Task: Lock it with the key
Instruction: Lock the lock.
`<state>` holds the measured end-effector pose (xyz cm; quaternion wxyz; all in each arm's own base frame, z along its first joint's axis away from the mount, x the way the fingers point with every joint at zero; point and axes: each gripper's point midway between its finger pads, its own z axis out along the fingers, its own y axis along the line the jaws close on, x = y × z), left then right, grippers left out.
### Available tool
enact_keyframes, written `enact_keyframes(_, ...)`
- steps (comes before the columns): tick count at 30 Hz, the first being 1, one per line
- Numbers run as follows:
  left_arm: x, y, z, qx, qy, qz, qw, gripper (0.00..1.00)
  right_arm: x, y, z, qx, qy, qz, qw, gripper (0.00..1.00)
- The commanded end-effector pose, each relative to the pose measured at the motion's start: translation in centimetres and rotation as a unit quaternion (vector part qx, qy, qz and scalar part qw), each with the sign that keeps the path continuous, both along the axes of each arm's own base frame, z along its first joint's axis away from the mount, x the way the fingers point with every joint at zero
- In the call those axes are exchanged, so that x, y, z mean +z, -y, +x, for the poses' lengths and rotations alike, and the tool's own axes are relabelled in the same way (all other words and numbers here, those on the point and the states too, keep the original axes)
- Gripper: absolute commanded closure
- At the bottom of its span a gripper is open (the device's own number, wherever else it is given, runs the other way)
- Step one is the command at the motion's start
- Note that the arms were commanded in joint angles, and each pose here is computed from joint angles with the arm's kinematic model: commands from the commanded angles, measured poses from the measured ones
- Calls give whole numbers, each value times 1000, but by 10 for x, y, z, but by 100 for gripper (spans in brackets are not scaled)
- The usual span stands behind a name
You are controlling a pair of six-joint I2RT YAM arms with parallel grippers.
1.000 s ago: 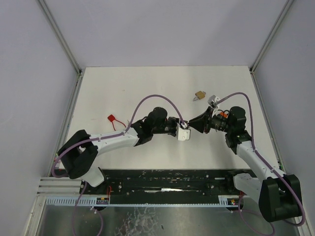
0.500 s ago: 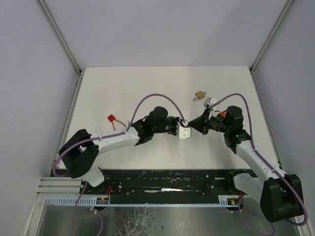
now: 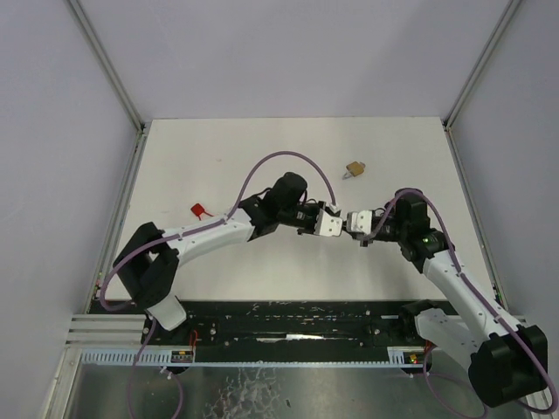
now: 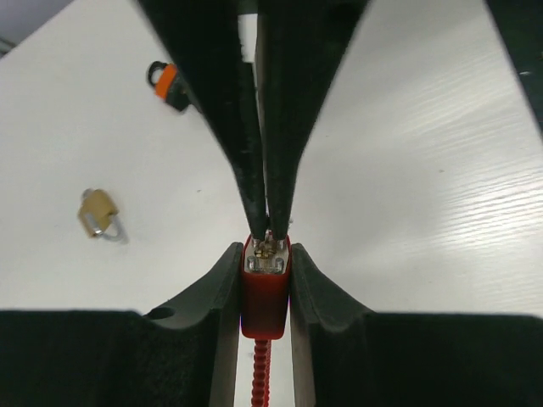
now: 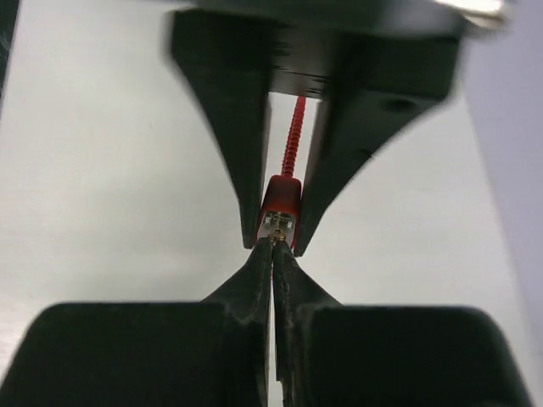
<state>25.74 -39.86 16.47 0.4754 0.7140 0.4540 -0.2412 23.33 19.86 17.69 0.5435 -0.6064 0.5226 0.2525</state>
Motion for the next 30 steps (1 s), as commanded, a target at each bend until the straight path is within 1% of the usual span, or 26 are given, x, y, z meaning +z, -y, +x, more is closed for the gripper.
enact_keyframes(1, 22, 8, -19, -91, -50, -9, 995, 100, -11, 8, -24, 132, 169, -112, 970, 100)
enact_keyframes(3, 15, 9, -23, -111, -74, 5, 991, 100, -11, 10, -30, 150, 198, -125, 961, 100)
enact_keyframes(5, 9, 10, -23, -114, -89, 15, 989, 100, -11, 12, -33, 158, 218, -131, 954, 100)
enact_keyframes(7, 5, 10, -21, -108, -88, 19, 990, 100, -11, 13, -34, 153, 218, -131, 955, 100)
enact_keyframes(12, 7, 7, -12, -80, -49, -8, 996, 100, 9, 8, -32, 102, 144, -67, 982, 100)
enact_keyframes(14, 10, 4, -8, -65, -29, -19, 997, 100, 21, 10, -30, 85, 129, -46, 987, 100)
enact_keyframes(23, 7, 0, 2, -35, -1, -16, 999, 100, 51, 18, -33, 64, 88, 23, 994, 100)
enact_keyframes(29, 6, 0, 6, -22, 7, -13, 1000, 100, 46, 16, -33, 58, 51, 45, 996, 100)
enact_keyframes(30, 7, 1, 6, -23, 9, -15, 1000, 100, 45, 16, -30, 50, 42, 50, 997, 95)
